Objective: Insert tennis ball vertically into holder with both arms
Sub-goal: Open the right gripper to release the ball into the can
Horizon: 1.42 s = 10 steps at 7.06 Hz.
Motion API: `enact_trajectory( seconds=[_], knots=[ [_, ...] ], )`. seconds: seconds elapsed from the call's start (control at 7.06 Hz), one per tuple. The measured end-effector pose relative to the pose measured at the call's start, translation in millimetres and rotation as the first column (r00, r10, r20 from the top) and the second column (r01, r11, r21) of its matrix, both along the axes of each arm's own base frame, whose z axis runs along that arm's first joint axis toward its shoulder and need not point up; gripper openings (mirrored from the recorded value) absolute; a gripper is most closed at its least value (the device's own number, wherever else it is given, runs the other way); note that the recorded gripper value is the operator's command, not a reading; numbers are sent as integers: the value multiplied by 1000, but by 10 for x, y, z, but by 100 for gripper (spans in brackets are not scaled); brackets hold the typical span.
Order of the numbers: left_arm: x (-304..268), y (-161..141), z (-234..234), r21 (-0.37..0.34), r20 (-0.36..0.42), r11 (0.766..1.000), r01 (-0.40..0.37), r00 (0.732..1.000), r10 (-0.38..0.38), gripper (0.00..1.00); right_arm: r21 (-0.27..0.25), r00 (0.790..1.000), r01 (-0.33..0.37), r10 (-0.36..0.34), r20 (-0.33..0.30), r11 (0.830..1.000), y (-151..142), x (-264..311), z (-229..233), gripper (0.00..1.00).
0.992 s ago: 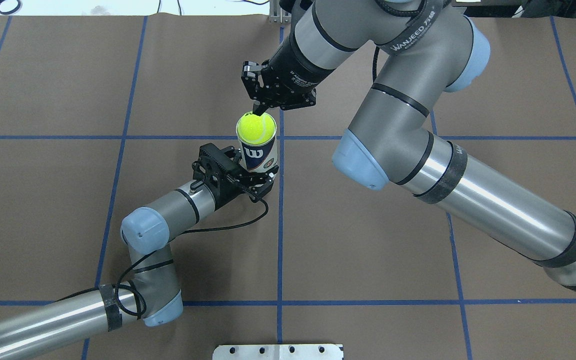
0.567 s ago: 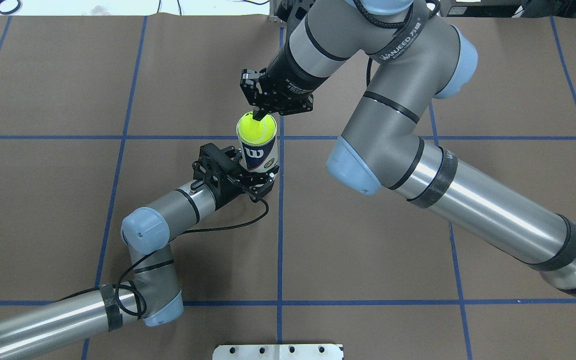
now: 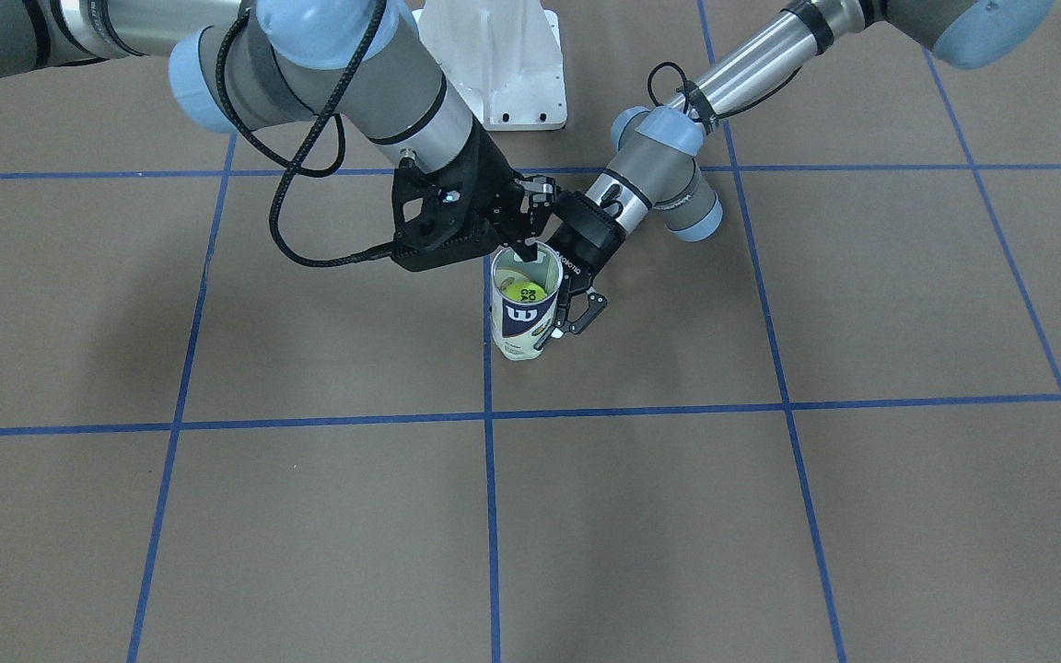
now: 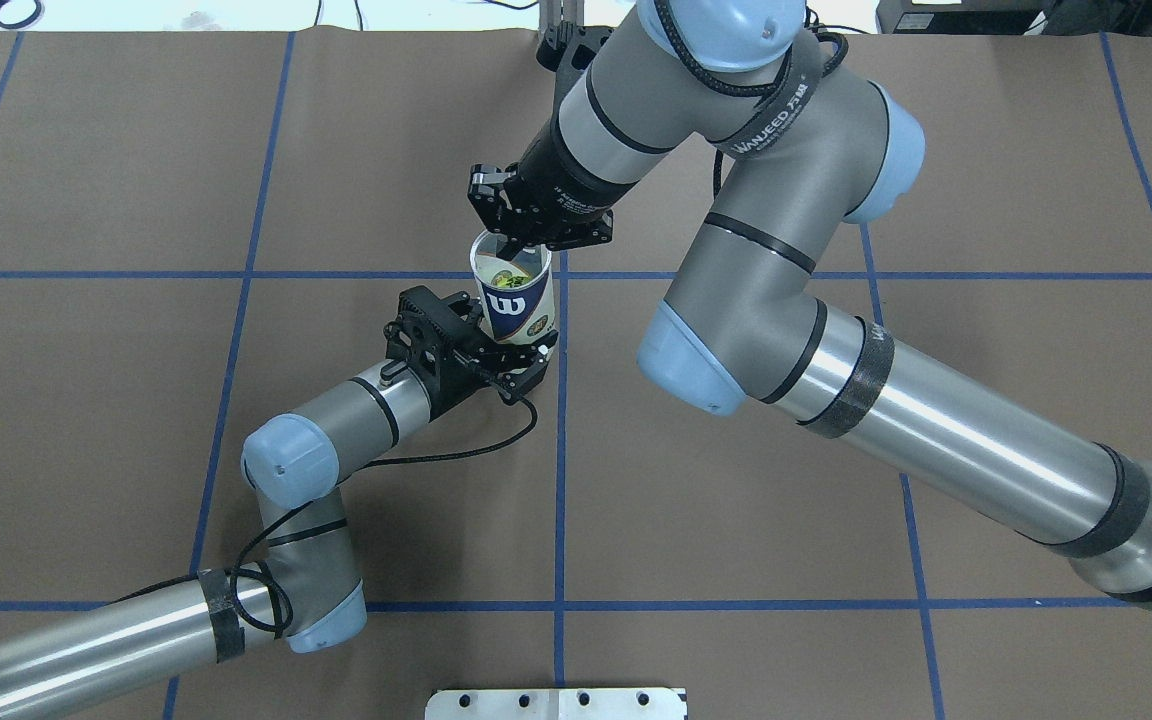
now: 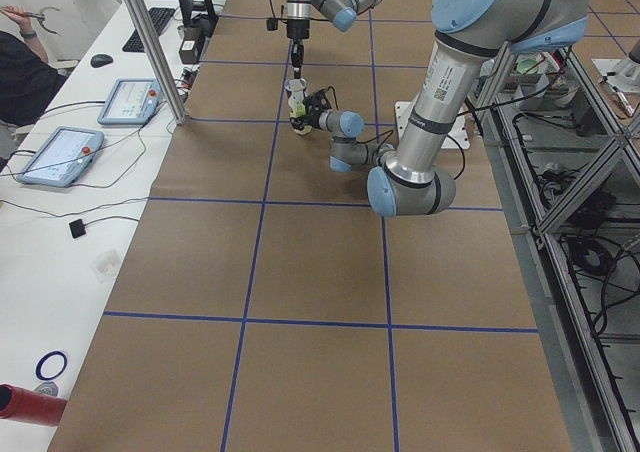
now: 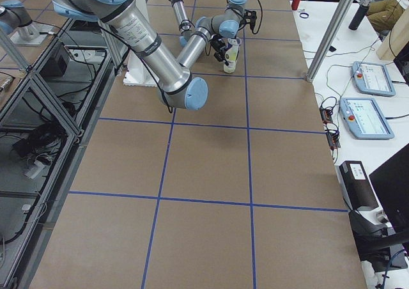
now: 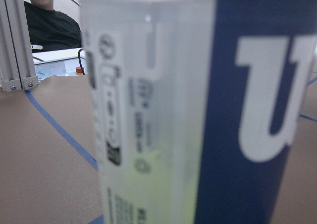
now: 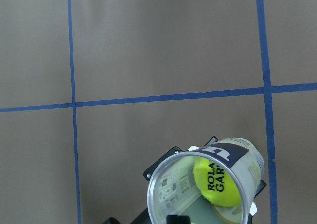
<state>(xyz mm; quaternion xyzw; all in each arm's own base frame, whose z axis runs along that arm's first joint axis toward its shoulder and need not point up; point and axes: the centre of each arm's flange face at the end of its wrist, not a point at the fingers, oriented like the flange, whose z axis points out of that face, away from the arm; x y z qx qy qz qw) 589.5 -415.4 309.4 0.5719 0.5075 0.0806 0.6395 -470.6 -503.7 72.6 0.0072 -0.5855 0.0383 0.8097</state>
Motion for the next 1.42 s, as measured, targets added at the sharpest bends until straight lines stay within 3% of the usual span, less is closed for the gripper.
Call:
enact_trajectory(
  seconds=[0.85, 0.99, 1.13, 1.42],
  knots=[
    [-24, -9, 3, 6, -4, 1000, 5, 1000, -5, 77, 32, 999, -31, 30, 29, 999, -43, 275, -114, 0],
    [-34, -7, -1, 8, -11, 1000, 6, 1000, -6, 93, 32, 999, -32, 31, 29, 999, -42, 282, -107, 0],
    [-41, -6, -5, 10, -16, 1000, 7, 1000, -7, 99, 31, 999, -33, 32, 28, 999, -37, 290, -91, 0],
    [-54, -21, -2, 12, -16, 1000, 23, 1000, -22, 99, 30, 999, -33, 32, 27, 999, -33, 296, -70, 0]
  ],
)
